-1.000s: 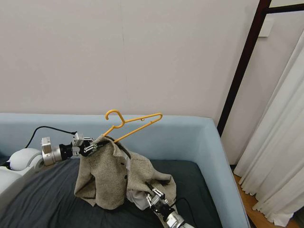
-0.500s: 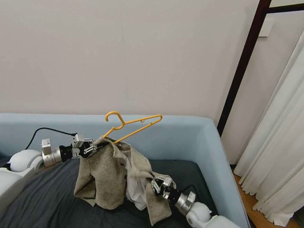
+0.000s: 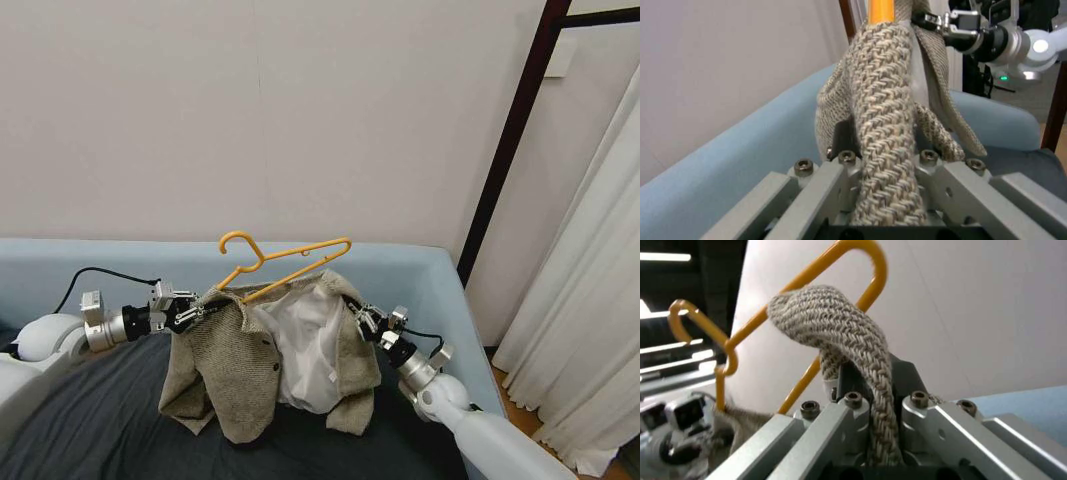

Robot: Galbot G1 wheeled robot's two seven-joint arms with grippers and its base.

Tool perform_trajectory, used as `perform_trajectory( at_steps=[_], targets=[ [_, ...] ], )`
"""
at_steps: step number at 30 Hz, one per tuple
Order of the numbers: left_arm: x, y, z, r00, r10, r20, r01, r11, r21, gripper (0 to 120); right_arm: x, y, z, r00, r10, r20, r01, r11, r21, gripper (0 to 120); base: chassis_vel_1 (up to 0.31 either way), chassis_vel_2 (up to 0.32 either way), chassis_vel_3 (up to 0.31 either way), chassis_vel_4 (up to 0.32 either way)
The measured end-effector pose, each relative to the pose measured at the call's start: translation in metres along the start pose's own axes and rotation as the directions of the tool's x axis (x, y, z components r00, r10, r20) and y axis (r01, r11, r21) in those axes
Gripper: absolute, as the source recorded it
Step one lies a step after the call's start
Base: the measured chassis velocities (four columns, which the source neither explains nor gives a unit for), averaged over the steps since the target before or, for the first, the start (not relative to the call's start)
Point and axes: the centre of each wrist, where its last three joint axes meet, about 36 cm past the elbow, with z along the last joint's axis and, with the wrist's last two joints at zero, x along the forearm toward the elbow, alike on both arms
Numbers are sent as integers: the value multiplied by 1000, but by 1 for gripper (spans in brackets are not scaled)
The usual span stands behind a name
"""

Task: Pick up the clothes from the sofa and hang them on the clothes hanger.

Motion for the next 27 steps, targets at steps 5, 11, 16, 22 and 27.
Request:
perform_trajectory(
  at_steps=[5, 11, 16, 22, 27],
  targets=[
    [2, 2, -3, 1000, 3, -6, -3, 1000, -8, 7, -11, 7, -15, 998, 64, 28, -62, 997, -50, 1, 0, 0, 0, 0],
    [4, 5, -6, 1000, -5, -7, 5, 1000, -14, 7, -16, 13, -25, 991, 129, 21, -127, 989, -80, 1, 0, 0, 0, 0],
    [1, 5, -8, 1000, -8, 4, 8, 1000, -14, 7, -27, 22, -29, 971, 239, 1, -237, 964, -124, 1, 0, 0, 0, 0],
    [-3, 5, -8, 1000, -9, 13, 9, 1000, -14, 7, -35, 16, -27, 946, 322, -17, -322, 938, -127, 1, 0, 0, 0, 0],
    [-6, 5, -6, 1000, -8, 17, 8, 1000, -11, 7, -42, 14, -25, 934, 357, -21, -357, 925, -132, 1, 0, 0, 0, 0]
  ],
)
